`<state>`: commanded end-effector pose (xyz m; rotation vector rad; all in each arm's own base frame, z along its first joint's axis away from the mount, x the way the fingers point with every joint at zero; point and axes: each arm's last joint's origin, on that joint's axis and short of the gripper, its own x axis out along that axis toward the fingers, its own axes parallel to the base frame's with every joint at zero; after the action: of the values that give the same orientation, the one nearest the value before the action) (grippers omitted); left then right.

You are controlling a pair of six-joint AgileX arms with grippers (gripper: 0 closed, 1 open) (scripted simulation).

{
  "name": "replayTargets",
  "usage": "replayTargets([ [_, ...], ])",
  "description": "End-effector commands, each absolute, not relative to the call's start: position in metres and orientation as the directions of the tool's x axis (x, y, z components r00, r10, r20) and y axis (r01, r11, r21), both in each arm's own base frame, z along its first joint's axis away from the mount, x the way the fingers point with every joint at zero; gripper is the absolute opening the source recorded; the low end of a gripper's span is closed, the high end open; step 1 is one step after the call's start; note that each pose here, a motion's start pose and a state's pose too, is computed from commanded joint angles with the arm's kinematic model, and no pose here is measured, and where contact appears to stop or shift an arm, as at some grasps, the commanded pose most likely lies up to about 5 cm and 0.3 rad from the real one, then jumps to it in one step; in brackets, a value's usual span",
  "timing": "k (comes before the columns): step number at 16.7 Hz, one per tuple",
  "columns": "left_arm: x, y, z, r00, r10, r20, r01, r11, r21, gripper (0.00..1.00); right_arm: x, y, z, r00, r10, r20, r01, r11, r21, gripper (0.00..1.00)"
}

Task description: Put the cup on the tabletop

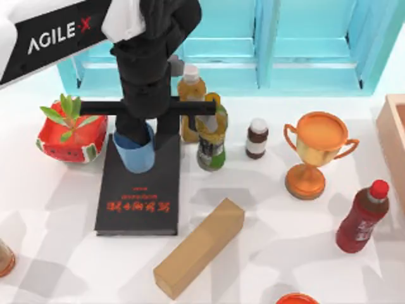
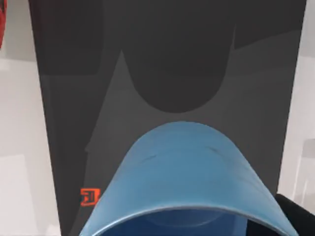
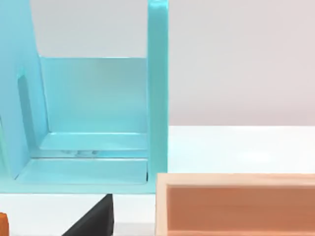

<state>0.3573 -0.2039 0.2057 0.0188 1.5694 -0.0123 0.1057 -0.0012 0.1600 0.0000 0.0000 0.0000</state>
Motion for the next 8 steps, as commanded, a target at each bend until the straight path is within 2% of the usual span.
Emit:
replayTargets([
  [3,0.356,-0.191,0.211,0.006,0.005,-1.0,0.022,1.0,0.005,0.0,0.106,-0.001,0.16,1.0,0.0,0.0,0.0,1.0,0.0,1.0],
  [8,0.347,-0.119,0.236,0.049,0.005,-0.999,0.006,1.0,0.005,0.0,0.106,-0.001,0.16,1.0,0.0,0.0,0.0,1.0,0.0,1.0],
])
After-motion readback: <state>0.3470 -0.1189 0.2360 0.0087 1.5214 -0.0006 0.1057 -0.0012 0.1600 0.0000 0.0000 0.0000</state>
